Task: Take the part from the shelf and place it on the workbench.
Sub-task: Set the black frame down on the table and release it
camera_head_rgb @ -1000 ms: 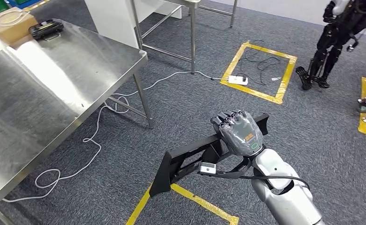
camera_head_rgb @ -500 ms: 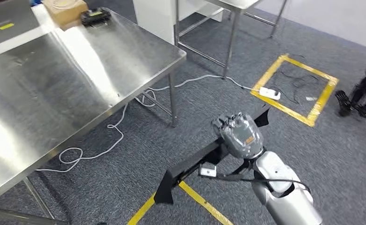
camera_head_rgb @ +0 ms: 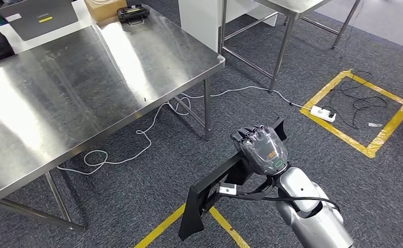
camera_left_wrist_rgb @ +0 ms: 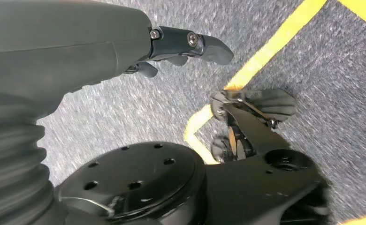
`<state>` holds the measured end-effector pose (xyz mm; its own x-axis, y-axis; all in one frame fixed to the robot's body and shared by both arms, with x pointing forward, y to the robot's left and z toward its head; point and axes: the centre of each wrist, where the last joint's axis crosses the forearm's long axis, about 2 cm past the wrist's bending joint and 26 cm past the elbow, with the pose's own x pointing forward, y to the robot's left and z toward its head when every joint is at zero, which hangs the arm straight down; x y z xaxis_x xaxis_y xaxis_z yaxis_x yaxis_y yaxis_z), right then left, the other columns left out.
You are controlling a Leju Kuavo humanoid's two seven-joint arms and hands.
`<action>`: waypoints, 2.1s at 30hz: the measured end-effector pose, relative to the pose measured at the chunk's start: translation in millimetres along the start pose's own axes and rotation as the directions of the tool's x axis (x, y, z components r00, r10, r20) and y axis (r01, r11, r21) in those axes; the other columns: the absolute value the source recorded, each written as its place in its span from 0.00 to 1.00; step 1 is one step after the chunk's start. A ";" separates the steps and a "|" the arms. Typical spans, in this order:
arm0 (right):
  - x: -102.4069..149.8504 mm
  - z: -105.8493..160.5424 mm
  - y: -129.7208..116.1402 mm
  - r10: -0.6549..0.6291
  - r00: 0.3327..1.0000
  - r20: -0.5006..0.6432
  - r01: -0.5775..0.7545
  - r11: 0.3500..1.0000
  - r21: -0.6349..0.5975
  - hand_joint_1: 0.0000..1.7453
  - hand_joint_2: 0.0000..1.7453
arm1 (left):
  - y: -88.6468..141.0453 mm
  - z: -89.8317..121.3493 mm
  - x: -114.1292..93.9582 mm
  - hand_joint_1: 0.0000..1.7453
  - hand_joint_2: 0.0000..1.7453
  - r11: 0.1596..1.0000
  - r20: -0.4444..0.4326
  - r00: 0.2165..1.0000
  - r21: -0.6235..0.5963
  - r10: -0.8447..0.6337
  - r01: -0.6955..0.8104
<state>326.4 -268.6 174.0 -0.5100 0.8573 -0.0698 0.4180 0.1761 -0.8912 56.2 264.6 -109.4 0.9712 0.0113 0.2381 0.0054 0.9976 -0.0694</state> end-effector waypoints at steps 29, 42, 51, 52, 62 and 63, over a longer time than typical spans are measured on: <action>-1.0 1.2 0.3 0.011 1.000 -0.003 -0.011 1.000 0.009 1.00 1.00 | -3.3 0.5 -5.1 0.00 1.00 1.000 -0.005 1.000 0.006 0.005 -0.005; -0.3 1.2 0.2 0.008 1.000 -0.005 -0.008 1.000 0.006 1.00 1.00 | -1.8 0.1 -1.4 0.00 1.00 1.000 0.004 1.000 0.009 0.003 -0.003; -2.8 6.8 1.9 0.011 1.000 -0.013 -0.011 1.000 0.019 1.00 1.00 | -5.6 -0.2 1.1 0.00 1.00 1.000 0.009 1.000 0.002 0.004 -0.004; -2.9 6.7 1.8 0.011 1.000 -0.013 -0.011 1.000 0.018 1.00 1.00 | -5.6 -0.2 1.2 0.00 1.00 1.000 0.009 1.000 0.002 0.004 -0.004; 0.6 2.2 1.4 0.005 1.000 -0.008 -0.005 1.000 0.009 1.00 1.00 | -3.2 0.3 -3.2 0.00 1.00 1.000 0.000 1.000 0.007 0.004 -0.004; 1.1 2.1 1.6 0.004 1.000 -0.007 -0.004 1.000 0.010 1.00 1.00 | -3.2 0.3 -3.1 0.00 1.00 1.000 0.000 1.000 0.007 0.004 -0.004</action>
<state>325.0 -268.4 171.5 -0.5033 0.8612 -0.0704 0.4127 0.1681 -0.8952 53.1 261.3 -109.7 0.9711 0.0151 0.2383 0.0001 0.9980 -0.0635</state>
